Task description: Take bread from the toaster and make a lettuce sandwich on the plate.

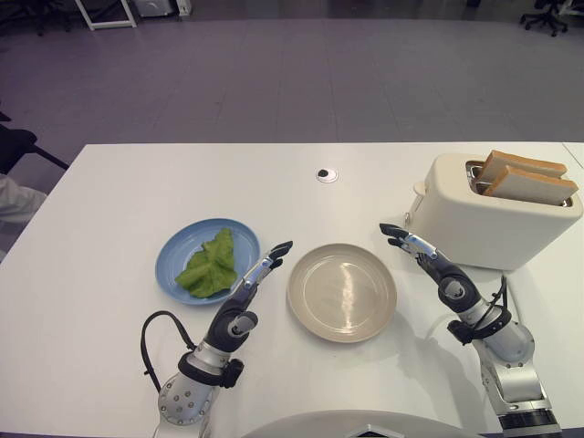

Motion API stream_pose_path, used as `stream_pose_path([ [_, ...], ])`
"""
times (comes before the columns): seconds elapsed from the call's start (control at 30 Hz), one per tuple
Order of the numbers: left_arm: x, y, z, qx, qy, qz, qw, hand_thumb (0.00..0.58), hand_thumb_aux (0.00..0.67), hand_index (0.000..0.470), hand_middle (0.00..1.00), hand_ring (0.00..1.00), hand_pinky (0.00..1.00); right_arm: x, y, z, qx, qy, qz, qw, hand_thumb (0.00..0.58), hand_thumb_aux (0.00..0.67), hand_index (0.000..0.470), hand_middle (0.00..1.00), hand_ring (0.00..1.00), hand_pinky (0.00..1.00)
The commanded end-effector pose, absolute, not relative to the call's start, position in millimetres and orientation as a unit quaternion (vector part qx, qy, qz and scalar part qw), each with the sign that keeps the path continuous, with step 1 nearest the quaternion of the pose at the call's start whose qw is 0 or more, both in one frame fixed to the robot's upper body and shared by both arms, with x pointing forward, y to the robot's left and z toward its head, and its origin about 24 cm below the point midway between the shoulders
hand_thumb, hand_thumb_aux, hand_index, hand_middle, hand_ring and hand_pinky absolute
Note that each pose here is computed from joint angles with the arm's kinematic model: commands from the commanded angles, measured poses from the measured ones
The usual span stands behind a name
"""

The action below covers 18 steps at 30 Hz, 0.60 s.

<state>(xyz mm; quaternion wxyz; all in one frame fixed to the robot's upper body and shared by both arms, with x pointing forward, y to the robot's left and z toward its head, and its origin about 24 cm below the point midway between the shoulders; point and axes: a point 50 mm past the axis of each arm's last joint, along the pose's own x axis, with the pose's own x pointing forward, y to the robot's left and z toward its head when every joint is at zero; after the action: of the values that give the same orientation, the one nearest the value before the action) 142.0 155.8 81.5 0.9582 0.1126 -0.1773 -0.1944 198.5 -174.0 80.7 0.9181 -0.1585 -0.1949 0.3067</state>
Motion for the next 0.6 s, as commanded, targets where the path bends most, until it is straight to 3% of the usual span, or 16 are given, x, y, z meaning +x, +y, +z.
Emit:
stream_pose_path([
  [0.03,141.8,155.7,81.2,0.118,-0.172,-0.194,0.959,0.0,0.0,0.0,0.0,0.0,0.0,199.5,-175.3,82.4,-0.162,-0.195,0.305,0.918,0.0,0.0,0.0,0.0,0.0,0.0],
  [0.6,142.9,154.6,79.9,0.115,-0.171,-0.193,0.959,0.0,0.0,0.0,0.0,0.0,0.0,203.3,-177.5,85.3,-0.149,-0.199,0.299,0.921,0.0,0.0,0.0,0.0,0.0,0.0],
])
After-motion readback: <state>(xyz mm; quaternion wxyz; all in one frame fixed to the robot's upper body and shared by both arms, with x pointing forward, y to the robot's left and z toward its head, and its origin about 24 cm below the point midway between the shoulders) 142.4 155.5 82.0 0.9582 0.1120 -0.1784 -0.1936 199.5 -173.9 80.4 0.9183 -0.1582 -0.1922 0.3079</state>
